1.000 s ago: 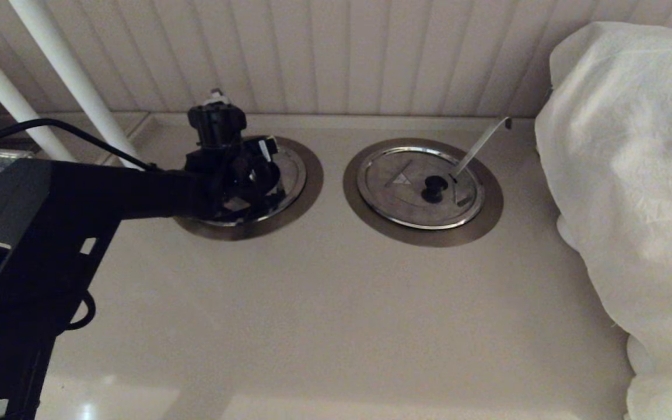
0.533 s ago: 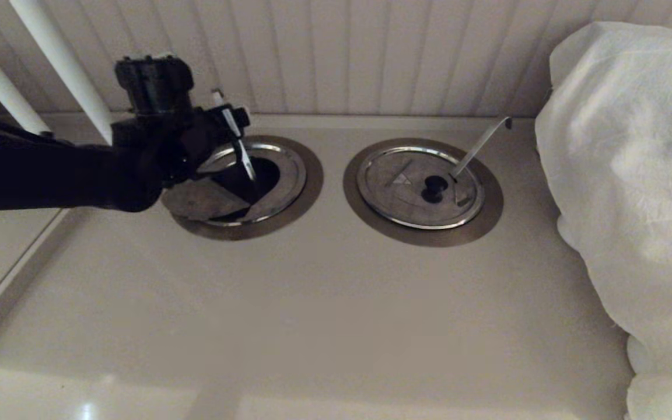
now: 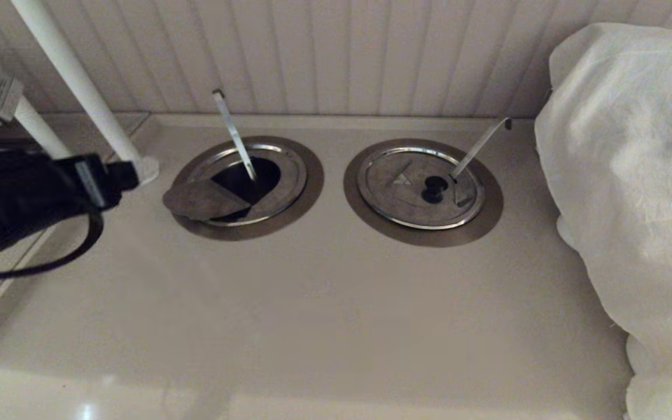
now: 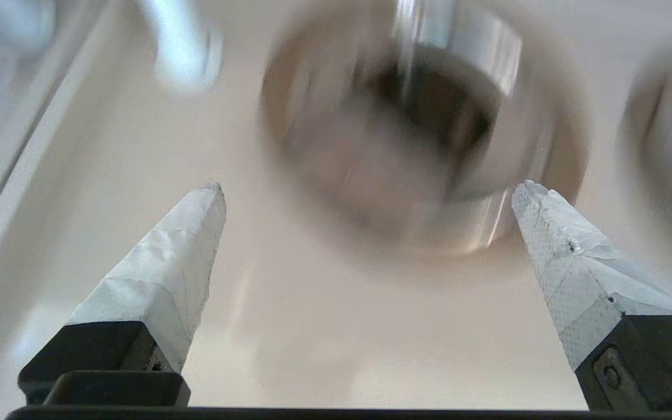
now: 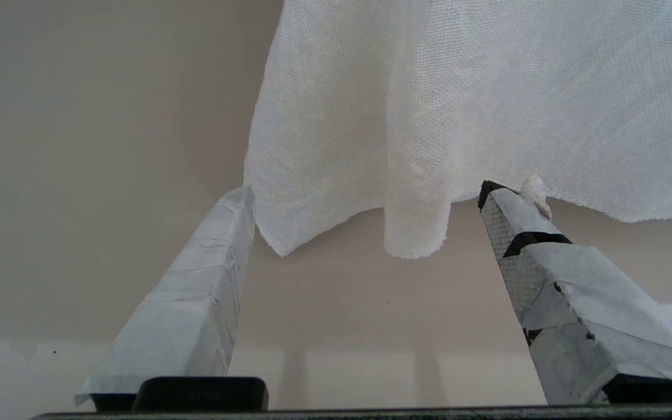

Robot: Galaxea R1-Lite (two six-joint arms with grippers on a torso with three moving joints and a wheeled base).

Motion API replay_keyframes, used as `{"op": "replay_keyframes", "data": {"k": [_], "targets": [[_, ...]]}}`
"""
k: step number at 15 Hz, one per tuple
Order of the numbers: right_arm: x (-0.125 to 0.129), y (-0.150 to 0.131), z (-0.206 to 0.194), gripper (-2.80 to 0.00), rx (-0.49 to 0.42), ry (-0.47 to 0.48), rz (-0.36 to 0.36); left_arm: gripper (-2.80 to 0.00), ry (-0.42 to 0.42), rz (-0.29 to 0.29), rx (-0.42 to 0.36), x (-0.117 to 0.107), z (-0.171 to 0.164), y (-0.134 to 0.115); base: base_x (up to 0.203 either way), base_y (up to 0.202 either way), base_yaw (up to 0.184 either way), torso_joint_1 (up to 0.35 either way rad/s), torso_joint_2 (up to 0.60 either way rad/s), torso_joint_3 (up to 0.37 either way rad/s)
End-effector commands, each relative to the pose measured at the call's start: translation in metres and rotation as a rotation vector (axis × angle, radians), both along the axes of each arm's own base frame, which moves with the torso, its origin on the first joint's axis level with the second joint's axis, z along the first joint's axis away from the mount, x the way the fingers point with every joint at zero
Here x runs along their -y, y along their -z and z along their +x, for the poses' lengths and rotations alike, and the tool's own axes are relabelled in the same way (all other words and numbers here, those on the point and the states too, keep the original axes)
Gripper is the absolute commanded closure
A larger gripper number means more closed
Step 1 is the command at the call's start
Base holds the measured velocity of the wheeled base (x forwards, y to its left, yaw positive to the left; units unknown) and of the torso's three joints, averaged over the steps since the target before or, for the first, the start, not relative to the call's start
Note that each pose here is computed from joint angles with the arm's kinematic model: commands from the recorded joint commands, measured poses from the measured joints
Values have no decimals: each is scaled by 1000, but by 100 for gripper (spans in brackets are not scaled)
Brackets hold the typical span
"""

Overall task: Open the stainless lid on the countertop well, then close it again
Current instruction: Close the lid

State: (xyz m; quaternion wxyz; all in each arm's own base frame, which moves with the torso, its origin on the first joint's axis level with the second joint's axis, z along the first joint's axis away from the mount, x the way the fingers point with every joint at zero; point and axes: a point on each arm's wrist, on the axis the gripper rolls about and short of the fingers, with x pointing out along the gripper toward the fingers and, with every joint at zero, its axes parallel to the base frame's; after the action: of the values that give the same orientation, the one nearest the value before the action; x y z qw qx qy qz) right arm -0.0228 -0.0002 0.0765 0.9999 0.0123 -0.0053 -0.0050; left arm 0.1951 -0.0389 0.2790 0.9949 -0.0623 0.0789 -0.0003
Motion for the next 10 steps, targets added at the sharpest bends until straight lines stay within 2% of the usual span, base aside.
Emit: {"op": "replay_keyframes", "data": {"k": [1,2,6,8,10], "targets": [[0,0,0,-280,0,1,0,-280,53,149,-49,-20,-47,21,0,0,0,0,0,0],[0,0,0,-280,0,0,0,-280,61,195,-103,-22,-47,31,0,0,0,0,0,0],[0,0,0,-280,0,1,0,-280,71,238,-271,-19,-20,56,0,0,0,0,0,0],[0,0,0,-280,0,-1,0,-280,77,247,-331,-17,-1,67,0,0,0,0,0,0],[0,0,0,-280,0,0,0,-280,78,259,-358,-14,25,79,0,0,0,0,0,0]]}}
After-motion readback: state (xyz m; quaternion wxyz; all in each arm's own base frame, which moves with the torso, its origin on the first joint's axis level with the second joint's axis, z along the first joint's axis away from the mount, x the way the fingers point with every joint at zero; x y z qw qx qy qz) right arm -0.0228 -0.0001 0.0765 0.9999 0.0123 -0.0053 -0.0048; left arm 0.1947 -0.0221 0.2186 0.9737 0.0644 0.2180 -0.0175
